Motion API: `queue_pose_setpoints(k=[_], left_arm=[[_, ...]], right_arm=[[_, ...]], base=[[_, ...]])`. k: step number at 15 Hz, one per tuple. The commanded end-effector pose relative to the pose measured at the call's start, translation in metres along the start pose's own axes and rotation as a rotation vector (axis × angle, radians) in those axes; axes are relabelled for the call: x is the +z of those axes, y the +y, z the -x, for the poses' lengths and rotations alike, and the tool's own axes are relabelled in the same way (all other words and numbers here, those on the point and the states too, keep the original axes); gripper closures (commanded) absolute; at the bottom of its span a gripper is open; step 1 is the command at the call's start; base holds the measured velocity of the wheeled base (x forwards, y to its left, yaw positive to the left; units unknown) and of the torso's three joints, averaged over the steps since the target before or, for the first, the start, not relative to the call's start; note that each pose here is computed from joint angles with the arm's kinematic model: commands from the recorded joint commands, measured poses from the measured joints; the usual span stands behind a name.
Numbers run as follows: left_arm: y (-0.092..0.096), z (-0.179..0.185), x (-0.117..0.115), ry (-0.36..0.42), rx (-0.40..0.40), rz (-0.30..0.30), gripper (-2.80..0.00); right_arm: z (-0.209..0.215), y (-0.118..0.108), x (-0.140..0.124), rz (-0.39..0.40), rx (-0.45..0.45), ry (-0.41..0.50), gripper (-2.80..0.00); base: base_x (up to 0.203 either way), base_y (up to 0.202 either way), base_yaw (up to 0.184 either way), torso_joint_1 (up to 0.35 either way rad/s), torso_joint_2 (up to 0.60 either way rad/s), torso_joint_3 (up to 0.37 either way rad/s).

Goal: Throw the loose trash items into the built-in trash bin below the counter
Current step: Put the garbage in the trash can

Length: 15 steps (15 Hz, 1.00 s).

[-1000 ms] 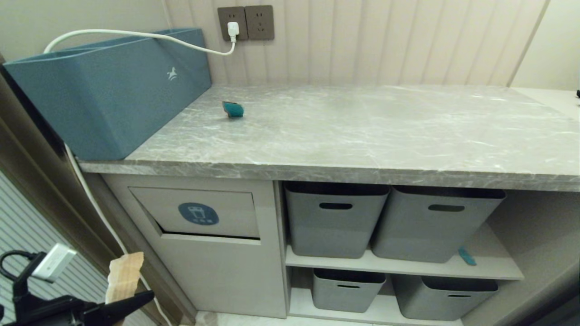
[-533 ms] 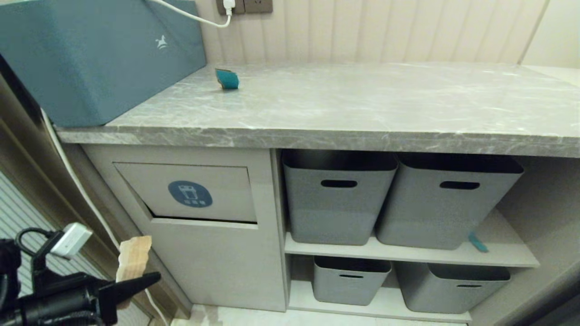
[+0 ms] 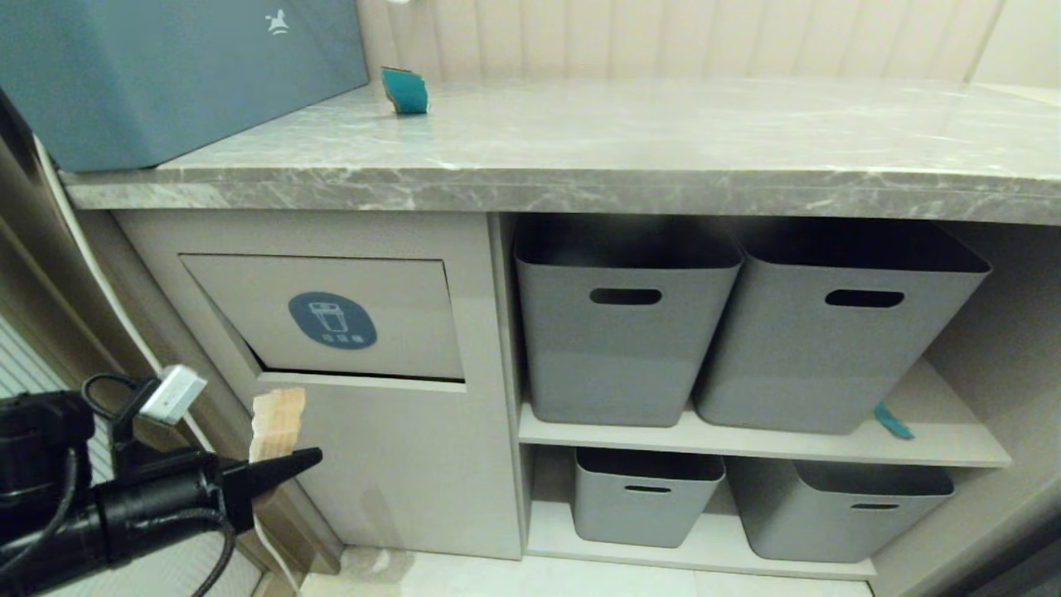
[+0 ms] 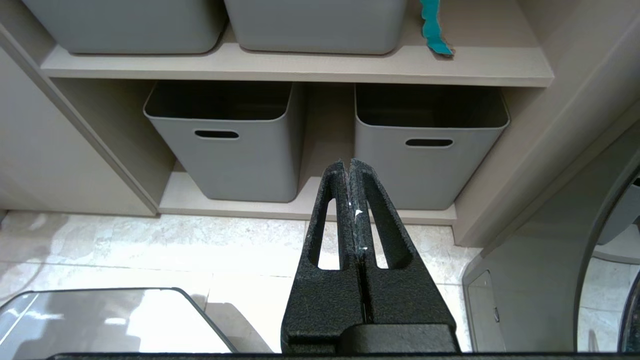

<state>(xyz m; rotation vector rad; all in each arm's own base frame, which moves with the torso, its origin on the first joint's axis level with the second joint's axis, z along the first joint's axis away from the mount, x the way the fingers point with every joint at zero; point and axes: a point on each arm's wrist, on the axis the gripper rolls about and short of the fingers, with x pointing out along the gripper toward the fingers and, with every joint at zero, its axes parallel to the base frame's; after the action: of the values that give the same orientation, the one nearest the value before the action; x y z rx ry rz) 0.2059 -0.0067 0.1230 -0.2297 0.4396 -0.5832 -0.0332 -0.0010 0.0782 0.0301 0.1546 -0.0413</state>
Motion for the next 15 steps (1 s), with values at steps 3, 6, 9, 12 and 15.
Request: queue_pose_setpoints(k=[3, 6, 9, 12, 15], left_arm=[[0.005, -0.016, 0.003, -0.041, -0.026, -0.043, 0.00], [0.011, -0.024, 0.007, -0.055, -0.027, -0.051, 0.00], [0.023, -0.040, 0.012, -0.072, -0.026, -0.065, 0.00], [0.041, -0.062, 0.026, -0.139, 0.047, -0.108, 0.00], [0.055, -0.077, 0.017, -0.142, 0.058, -0.103, 0.00]], right_arm=[[0.000, 0.000, 0.000, -0.002, -0.001, 0.003, 0.00], [0.000, 0.000, 0.000, -0.002, 0.000, 0.003, 0.00], [0.000, 0.000, 0.000, -0.002, -0.001, 0.001, 0.00], [0.000, 0.000, 0.000, -0.002, -0.001, 0.000, 0.00], [0.000, 0.000, 0.000, -0.002, -0.001, 0.001, 0.00]], base=[[0.000, 0.000, 0.000, -0.001, 0.02, 0.013], [0.000, 0.000, 0.000, 0.000, 0.00, 0.000], [0.000, 0.000, 0.000, 0.000, 0.00, 0.000], [0.000, 0.000, 0.000, 0.000, 0.00, 0.000], [0.000, 0.000, 0.000, 0.000, 0.00, 0.000]])
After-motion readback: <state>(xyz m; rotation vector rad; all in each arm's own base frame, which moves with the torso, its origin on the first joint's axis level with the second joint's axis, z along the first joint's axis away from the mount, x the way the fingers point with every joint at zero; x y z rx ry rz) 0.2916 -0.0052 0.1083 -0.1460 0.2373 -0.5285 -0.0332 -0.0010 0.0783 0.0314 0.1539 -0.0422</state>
